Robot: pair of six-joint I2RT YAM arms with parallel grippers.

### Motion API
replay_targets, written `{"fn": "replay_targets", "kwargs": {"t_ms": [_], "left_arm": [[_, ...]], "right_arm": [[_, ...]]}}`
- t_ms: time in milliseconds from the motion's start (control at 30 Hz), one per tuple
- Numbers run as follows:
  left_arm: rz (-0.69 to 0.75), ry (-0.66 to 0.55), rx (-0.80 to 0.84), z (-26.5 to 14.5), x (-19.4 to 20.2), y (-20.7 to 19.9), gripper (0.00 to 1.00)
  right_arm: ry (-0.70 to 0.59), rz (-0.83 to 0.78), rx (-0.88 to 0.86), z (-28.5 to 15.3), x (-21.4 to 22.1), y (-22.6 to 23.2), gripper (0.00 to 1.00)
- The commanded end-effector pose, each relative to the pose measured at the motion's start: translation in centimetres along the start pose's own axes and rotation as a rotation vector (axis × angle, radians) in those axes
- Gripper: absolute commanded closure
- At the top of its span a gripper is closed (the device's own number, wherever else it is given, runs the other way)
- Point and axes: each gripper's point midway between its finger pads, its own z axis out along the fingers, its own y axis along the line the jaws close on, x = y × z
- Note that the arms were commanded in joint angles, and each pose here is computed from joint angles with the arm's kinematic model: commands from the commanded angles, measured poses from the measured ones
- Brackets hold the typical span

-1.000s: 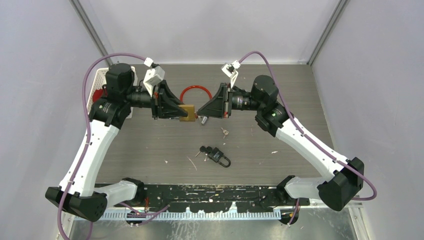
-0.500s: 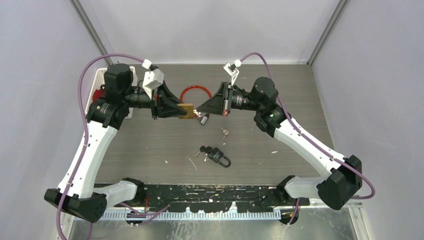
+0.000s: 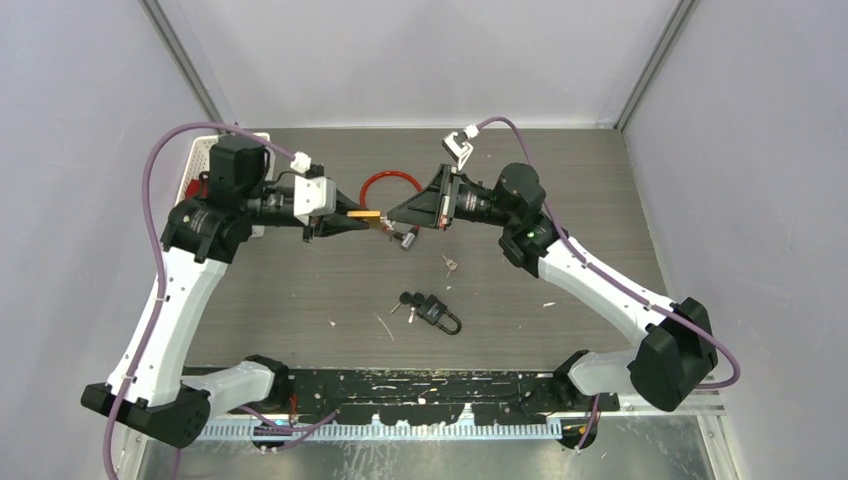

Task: Unlock with the key
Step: Unlock the lock.

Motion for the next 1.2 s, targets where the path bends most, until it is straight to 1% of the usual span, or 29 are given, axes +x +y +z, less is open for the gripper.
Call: {"fn": "replay_targets", "kwargs": {"t_ms": [0,133,167,300,367,400,500,533,600,633,667,733,833,1000,1167], "left_arm": [[0.436,0.015,-0.082,-1.0,-3.3,1.5,1.0],[0.586,0.069,-0.09,-0.8,-2.6,1.1,1.0],[0.604,0.081,-0.093,-0.8,-2.4,1.0,1.0],[0.6,0.092,-0.097,-0.8,-2.1,0.7,1.0],[0.536,0.088,-0.101,-0.7,-2.0,0.7,1.0],[0.479,0.083,-0.104,-0.6,-2.0,0.7,1.0],[0.293,0.062,-0.055,-0.1,-1.9,-0.4,1.0],[0.183,0.046,-0.043,0.1,-1.9,-1.0,1.0],[0.025,0.013,-0.006,0.7,-2.2,-1.8,1.0],[-0.05,-0.004,0.025,1.0,-2.3,-2.3,1.0],[-0.131,-0.022,0.053,1.3,-2.5,-2.8,1.0],[-0.247,-0.08,0.084,1.9,-3.5,-2.9,1.0],[-0.358,-0.143,0.115,2.3,-4.4,-2.9,1.0],[-0.441,-0.187,0.16,2.4,-5.5,-2.7,1.0],[-0.45,-0.208,0.193,2.3,-6.1,-3.0,1.0]], "right_arm": [[0.008,0.061,-0.068,0.6,0.5,2.3,0.99],[0.014,0.097,-0.085,1.0,0.8,2.5,0.99],[0.015,0.1,-0.084,1.0,0.9,2.5,0.99],[0.019,0.11,-0.069,0.9,1.4,1.9,0.99],[0.026,0.087,-0.063,0.6,1.5,1.6,0.98],[0.032,0.049,-0.059,0.4,1.5,1.5,0.91],[0.04,-0.121,-0.008,-0.7,1.0,1.2,0.61],[0.034,-0.181,0.001,-1.3,0.9,1.3,0.54],[0.022,-0.319,-0.013,-2.2,0.8,2.0,0.4],[0.02,-0.382,-0.02,-2.6,1.0,2.4,0.34],[0.02,-0.437,-0.026,-3.0,1.1,2.7,0.3],[0.023,-0.523,-0.058,-3.6,1.5,3.7,0.28],[0.038,-0.574,-0.101,-4.1,2.1,4.5,0.28],[0.081,-0.575,-0.11,-4.3,3.1,3.9,0.29],[0.069,-0.571,-0.1,-4.2,3.0,3.4,0.29]]}}
